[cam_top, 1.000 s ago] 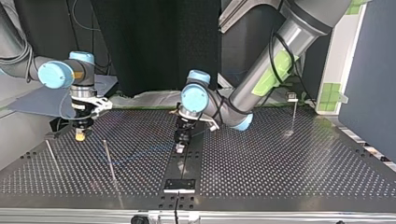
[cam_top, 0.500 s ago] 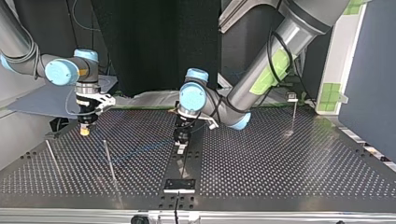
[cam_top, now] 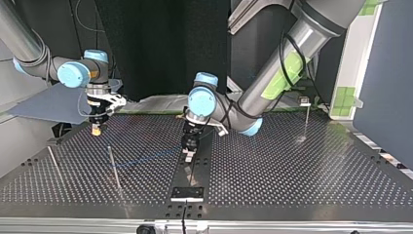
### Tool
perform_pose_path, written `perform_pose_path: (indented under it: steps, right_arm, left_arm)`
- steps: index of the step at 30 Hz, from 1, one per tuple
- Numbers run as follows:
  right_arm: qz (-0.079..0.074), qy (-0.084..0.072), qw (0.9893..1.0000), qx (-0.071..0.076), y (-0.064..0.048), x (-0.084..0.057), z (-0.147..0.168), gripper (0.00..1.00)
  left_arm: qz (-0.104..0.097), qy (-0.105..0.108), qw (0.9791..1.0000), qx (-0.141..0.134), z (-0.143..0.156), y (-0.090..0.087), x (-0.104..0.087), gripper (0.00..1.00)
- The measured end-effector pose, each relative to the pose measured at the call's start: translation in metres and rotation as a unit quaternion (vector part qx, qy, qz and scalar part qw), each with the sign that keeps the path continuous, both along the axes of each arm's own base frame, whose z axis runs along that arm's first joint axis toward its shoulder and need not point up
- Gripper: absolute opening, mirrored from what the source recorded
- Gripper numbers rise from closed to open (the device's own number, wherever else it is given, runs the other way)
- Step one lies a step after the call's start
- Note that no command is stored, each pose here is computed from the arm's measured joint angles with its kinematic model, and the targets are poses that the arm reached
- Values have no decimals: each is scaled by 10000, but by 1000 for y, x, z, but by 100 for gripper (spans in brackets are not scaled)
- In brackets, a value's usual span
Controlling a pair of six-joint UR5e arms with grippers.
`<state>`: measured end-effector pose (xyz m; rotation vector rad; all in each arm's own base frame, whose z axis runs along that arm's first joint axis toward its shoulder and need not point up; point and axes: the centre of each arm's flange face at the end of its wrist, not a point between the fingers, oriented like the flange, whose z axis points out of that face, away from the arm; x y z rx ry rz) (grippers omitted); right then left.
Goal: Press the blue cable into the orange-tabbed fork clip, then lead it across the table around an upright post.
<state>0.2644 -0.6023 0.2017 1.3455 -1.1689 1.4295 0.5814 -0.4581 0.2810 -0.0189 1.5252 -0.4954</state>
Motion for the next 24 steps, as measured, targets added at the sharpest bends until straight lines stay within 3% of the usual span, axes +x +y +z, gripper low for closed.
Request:
perform_pose_path:
  steps: [12,24]
  right_arm:
    - [6,79,9997,235,1,3,-31,0]
    - [12,104,9996,276,2,4,-39,0]
  left_arm:
    - [-18,1,10000,2,0,-1,-1,99]
    - [-19,0,10000,9,0,-1,-1,99]
